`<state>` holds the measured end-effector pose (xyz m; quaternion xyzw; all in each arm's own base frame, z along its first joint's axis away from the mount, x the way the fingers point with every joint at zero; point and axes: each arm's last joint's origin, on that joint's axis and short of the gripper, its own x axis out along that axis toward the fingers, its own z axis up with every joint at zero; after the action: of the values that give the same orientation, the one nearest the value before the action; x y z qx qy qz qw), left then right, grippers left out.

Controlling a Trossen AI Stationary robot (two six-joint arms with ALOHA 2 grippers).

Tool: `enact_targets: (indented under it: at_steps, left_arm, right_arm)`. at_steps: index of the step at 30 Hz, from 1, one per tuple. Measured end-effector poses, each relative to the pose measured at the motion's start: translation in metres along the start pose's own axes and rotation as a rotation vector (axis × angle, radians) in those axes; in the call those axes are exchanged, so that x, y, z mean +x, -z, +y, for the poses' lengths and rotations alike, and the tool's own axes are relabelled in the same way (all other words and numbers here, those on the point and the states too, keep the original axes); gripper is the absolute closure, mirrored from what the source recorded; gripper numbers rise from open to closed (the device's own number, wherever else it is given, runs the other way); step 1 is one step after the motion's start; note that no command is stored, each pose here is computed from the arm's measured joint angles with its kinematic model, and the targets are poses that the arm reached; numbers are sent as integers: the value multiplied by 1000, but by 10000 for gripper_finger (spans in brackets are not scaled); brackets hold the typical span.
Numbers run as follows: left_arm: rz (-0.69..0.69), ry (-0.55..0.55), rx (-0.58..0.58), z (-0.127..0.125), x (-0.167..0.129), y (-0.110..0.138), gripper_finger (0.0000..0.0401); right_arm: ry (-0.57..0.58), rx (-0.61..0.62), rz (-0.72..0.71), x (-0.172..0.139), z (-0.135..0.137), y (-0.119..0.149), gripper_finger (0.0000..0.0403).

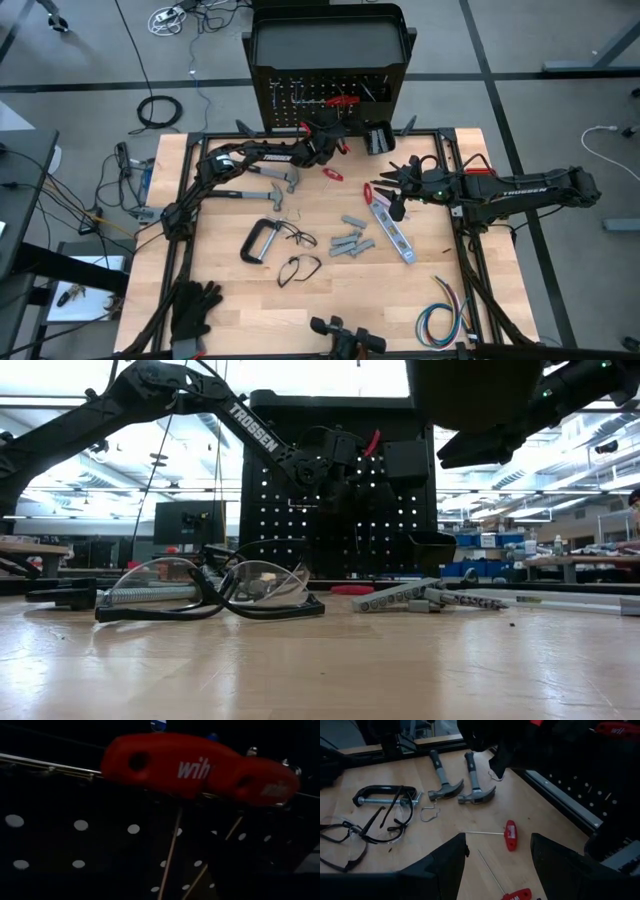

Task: Hang tools onto peg board
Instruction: Unhang the T-shaped metric hex key

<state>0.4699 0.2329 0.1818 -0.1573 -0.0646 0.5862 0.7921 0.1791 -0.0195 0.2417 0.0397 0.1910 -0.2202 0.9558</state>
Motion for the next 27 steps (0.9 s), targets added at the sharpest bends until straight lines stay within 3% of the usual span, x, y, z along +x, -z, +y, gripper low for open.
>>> enact_targets:
  at_steps: [5,11,27]
  left_arm:
    - [4,-5,5,0,0,1,277]
    - [18,8,-45,0,0,2,389]
    - [34,17,0,-2,-3,4,400]
  right_arm:
    - [0,-7,-1,0,0,0,173]
    - [-1,-7,-2,-2,-1,0,173]
    - [-1,7,5,-2,-1,0,173]
